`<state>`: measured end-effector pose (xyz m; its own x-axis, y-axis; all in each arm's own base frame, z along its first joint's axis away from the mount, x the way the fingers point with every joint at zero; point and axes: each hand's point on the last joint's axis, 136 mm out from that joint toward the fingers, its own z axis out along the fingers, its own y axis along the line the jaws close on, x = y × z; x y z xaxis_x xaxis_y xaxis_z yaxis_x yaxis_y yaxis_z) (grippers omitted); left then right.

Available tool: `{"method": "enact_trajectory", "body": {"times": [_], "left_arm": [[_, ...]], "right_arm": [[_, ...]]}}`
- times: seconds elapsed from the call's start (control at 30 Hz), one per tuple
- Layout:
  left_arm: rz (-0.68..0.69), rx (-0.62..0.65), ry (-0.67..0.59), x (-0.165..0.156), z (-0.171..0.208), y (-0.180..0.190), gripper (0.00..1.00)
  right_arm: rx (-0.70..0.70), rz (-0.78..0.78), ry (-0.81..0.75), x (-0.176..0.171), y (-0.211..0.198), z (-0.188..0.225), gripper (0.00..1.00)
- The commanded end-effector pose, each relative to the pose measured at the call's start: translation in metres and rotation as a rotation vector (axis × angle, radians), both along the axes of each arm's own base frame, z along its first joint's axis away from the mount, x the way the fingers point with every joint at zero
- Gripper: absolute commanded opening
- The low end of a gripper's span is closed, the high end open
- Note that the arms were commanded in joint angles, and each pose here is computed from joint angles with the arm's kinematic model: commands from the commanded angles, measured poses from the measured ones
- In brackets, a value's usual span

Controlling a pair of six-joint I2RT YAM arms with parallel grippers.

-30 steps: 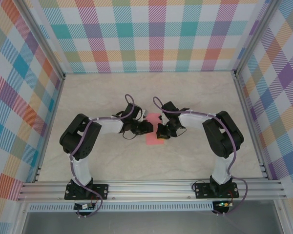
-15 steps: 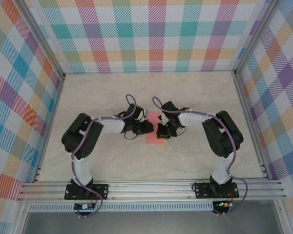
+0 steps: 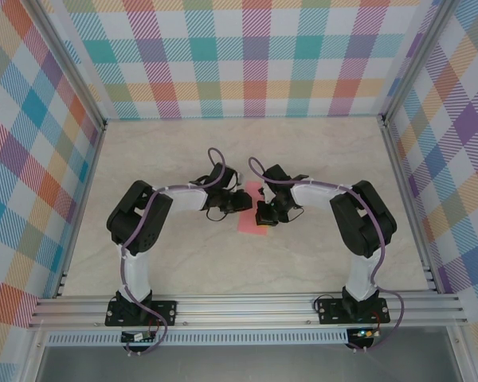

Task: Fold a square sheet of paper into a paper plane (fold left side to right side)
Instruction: First fold the square sheet of paper in half at the center of the table.

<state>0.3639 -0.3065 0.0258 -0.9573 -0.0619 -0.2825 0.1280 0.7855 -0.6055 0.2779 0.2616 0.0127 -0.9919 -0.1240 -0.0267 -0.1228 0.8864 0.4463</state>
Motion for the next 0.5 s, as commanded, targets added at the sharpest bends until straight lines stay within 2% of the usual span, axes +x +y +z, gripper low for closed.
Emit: {"method": "enact_trajectory", "body": {"times": [0.0,0.47], "left_arm": [[0.079,0.08,-0.043,0.032,-0.013,0.026,0.24],[0.088,0.049,-0.054,0.066,-0.009,0.013,0.24]], "right_arm": [[-0.221,0.005,0.107,-0.027,-0.044,-0.041,0.05],[-0.224,0.007,0.113,-0.028,-0.044,-0.042,0.05]]}}
